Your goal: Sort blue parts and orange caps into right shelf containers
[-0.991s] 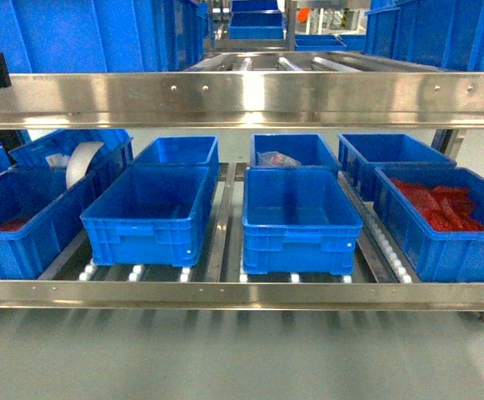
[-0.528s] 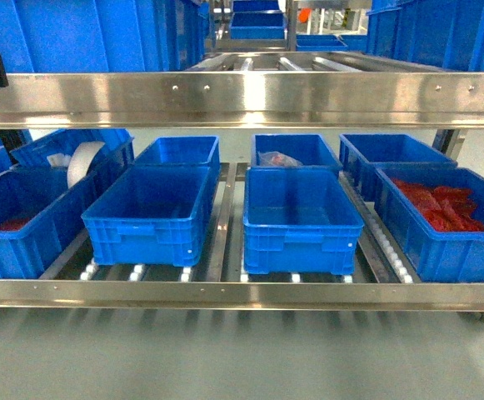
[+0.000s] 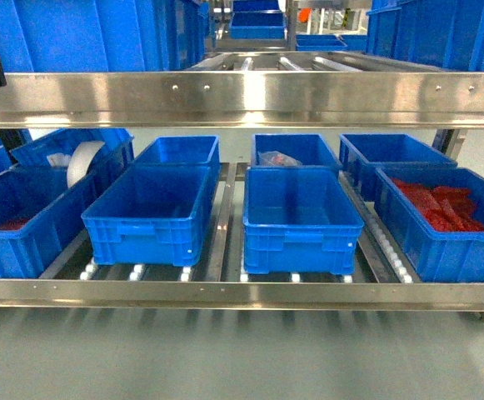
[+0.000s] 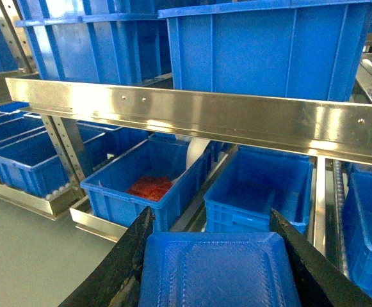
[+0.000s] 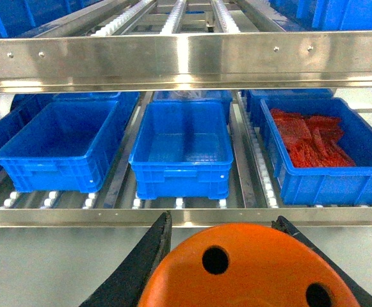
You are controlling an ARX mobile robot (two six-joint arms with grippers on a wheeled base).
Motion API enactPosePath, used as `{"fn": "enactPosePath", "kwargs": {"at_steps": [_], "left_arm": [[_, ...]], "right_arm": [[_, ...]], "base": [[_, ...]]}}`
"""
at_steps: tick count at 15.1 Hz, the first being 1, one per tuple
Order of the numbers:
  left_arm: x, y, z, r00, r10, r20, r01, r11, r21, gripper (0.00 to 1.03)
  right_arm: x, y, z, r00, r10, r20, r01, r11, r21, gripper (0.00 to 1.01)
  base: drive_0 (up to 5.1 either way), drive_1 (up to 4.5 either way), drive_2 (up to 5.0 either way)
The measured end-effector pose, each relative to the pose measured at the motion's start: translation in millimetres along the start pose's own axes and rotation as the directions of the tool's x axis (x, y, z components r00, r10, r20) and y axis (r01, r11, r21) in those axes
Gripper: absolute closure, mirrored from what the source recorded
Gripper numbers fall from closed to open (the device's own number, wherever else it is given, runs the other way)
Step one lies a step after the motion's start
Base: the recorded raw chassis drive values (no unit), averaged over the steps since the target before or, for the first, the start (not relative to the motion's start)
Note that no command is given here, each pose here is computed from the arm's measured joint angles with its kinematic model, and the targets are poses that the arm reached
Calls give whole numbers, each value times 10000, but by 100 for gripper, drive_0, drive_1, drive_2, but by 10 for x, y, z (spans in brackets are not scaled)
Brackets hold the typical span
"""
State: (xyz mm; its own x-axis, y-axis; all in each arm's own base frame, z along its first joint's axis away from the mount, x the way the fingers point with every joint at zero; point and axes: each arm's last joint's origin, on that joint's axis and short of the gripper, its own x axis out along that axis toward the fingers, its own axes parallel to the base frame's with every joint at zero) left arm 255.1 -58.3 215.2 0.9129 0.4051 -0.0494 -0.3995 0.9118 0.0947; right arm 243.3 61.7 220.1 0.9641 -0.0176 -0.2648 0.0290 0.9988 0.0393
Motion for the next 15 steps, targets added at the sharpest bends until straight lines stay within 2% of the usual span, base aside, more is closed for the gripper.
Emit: {"fn": "enactPosePath", "kwargs": {"at_steps": [15], "left_arm": [[0,0,1,10000,0,3,0,10000,-6,62]], "right_arm": [[0,0,-1,10000,-1,-7,1,10000,-2,59]], "base": [[7,405,-392]]}}
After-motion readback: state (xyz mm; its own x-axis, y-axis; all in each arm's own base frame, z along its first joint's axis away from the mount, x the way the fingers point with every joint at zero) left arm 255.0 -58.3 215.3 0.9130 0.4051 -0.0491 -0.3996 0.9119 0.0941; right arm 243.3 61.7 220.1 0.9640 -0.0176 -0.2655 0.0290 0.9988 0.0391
